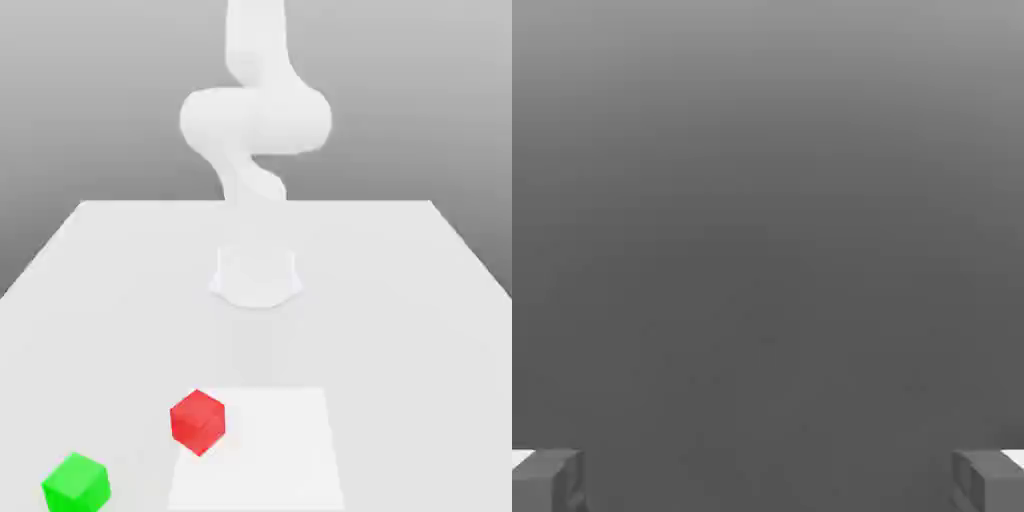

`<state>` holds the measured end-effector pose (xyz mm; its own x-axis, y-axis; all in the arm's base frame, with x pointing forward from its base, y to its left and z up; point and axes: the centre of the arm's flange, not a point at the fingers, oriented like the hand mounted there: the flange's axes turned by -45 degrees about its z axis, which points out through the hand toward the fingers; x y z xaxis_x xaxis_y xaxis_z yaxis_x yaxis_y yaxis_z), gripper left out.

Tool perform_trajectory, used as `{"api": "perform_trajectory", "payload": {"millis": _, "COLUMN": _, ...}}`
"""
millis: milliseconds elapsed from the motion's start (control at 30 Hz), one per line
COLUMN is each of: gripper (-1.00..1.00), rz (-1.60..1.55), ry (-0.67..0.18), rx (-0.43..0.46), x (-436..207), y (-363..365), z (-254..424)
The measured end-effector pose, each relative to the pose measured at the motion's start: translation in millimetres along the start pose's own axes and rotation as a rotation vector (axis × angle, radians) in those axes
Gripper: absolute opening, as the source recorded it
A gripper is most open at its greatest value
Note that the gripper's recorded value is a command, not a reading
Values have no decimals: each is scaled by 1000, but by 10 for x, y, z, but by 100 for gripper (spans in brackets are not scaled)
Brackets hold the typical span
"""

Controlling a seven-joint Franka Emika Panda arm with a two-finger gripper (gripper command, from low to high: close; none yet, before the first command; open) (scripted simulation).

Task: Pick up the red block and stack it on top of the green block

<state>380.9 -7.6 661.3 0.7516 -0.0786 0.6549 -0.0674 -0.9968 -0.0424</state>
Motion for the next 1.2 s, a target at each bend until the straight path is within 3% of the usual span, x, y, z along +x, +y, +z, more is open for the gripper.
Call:
{"api": "perform_trajectory", "payload": {"millis": 333, "gripper": 0, "rz": 278, "ry": -343, "rx": -100, "x": -960, "y": 440, "z": 2192}}
{"api": "perform_trajectory", "payload": {"millis": 633, "gripper": 0, "rz": 528, "ry": -632, "rx": -232, "x": -2532, "y": 829, "z": 3369}}
{"api": "perform_trajectory", "payload": {"millis": 867, "gripper": 0, "rz": 562, "ry": -679, "rx": -255, "x": -3187, "y": 879, "z": 3920}}
{"api": "perform_trajectory", "payload": {"millis": 900, "gripper": -100, "rz": 563, "ry": -680, "rx": -255, "x": -3234, "y": 881, "z": 3965}}
{"api": "perform_trajectory", "payload": {"millis": 1200, "gripper": -100, "rz": 563, "ry": -679, "rx": -255, "x": -3120, "y": 874, "z": 3851}}
